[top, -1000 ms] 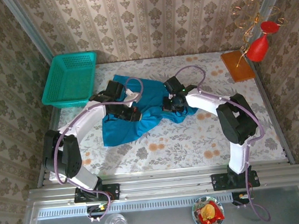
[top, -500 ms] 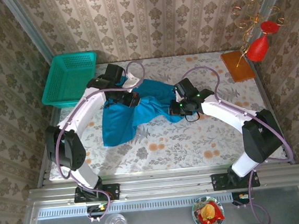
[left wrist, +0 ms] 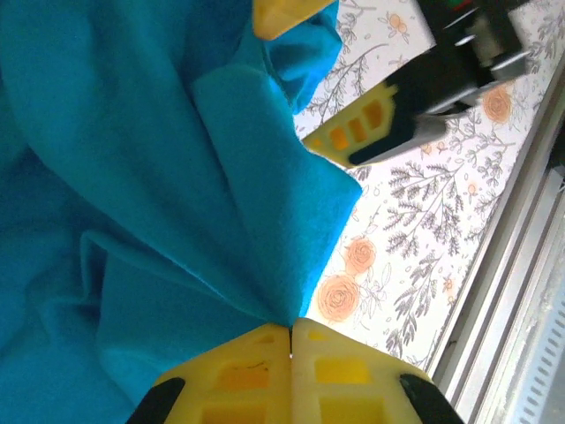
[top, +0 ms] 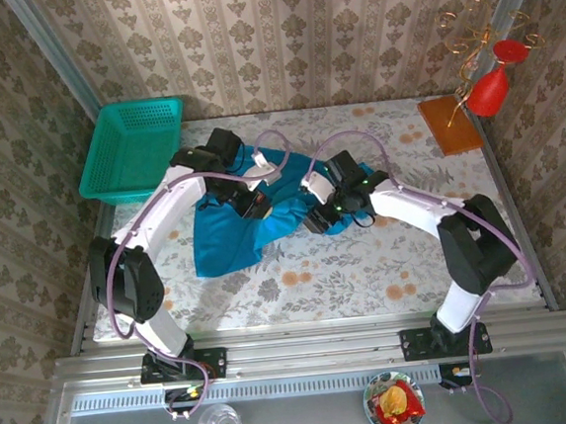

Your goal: Fold the inside-out t-shirt

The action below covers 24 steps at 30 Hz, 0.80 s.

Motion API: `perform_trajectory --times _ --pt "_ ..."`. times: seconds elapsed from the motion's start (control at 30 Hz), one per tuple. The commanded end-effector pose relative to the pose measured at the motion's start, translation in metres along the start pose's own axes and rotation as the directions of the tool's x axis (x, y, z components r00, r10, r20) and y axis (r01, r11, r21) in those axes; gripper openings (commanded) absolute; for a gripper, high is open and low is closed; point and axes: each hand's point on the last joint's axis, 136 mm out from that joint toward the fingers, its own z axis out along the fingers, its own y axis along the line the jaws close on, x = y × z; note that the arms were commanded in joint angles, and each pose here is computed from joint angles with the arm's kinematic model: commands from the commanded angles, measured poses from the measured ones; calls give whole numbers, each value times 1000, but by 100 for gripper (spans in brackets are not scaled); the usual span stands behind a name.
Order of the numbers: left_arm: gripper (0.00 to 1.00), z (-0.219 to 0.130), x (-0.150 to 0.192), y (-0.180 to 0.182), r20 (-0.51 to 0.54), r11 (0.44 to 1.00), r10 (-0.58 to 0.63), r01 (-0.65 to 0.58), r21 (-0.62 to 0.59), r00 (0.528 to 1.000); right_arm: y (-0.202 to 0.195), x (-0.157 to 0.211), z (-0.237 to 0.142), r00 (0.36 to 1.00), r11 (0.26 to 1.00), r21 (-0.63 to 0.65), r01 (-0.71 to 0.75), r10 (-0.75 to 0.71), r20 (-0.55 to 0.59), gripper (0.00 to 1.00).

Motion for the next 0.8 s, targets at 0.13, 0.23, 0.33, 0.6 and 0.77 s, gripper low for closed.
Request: perform_trajectory --times 0.13,0.23,0.33,0.6,0.77 --pt "0 -4 15 -18 -40 998 44 -42 36 998 -2 -25 20 964 960 -85 266 -264 38 52" --pt "0 -5 19 1 -63 998 20 -23 -60 998 9 -22 13 970 961 -129 243 -239 46 15" --pt "0 -11 18 34 -46 980 -34 25 -196 998 30 -11 -2 977 959 -184 214 -208 54 0" --pt "1 -12 -21 99 133 920 -129 169 -353 983 105 -6 -48 976 897 -404 181 -114 184 0" --pt "26 -5 -34 103 206 903 -201 263 -339 958 87 -19 -38 980 941 -325 90 -26 197 0"
